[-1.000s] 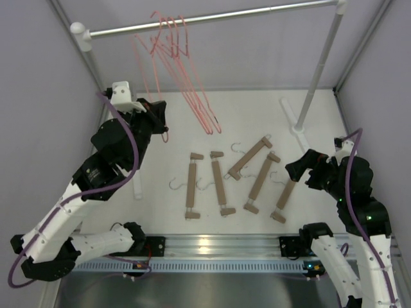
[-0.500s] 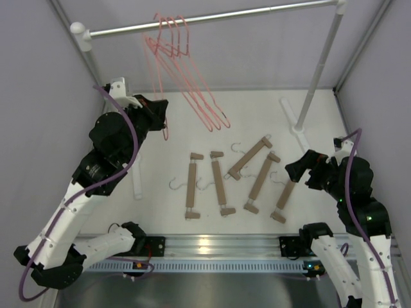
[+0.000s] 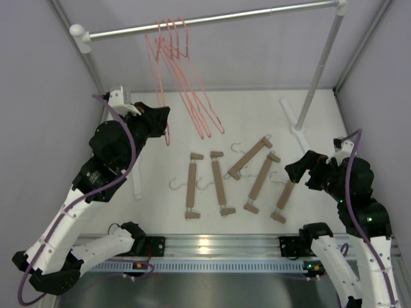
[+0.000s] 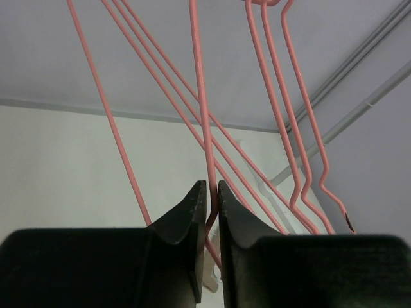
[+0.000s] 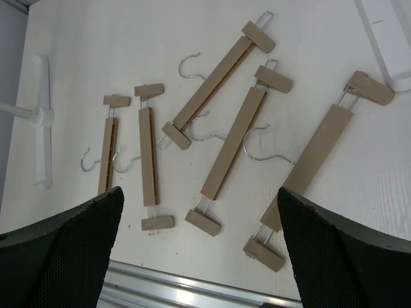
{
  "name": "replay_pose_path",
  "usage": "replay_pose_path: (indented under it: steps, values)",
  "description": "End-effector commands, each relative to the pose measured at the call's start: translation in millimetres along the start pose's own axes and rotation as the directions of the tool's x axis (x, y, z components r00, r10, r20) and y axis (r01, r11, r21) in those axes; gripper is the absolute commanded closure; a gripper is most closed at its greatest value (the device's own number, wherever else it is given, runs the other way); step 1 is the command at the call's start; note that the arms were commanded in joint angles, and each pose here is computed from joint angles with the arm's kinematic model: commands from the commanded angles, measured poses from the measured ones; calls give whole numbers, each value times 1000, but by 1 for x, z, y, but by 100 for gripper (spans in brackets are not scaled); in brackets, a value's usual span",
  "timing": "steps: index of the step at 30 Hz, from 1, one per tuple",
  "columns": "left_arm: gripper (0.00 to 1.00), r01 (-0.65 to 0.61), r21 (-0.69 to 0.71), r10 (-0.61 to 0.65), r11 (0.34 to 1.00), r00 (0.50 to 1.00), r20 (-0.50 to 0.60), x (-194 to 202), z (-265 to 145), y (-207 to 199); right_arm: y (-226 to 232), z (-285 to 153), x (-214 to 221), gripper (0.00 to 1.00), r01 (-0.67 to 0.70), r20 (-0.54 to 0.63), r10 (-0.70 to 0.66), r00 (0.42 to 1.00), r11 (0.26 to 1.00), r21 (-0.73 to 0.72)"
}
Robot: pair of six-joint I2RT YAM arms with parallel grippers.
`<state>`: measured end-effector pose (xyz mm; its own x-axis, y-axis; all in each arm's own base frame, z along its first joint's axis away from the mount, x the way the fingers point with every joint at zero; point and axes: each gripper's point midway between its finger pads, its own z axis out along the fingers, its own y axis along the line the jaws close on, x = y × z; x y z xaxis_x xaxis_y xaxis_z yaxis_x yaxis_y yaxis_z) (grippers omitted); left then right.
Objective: Organize the hangers
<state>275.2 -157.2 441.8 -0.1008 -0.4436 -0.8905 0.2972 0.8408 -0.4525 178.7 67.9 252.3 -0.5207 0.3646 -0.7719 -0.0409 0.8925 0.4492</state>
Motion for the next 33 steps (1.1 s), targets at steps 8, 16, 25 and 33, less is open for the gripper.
replay_pose_path:
  steps: [8,16,25,33]
  values:
    - [71,37,38,-39,999,998,50,-24,-24,-5,7,-7,-10,1,21,34,-20,999,999,-28]
    - [68,28,77,-33,997,998,62,-53,-39,-19,9,-7,-9,1,24,27,-23,999,999,-36]
    - [70,12,254,-8,967,1000,-18,-62,-3,-77,11,-8,-13,1,32,28,-31,999,999,-40]
    - [71,-18,442,58,897,995,-77,-51,33,-146,13,-7,-19,0,32,32,-31,999,999,-39]
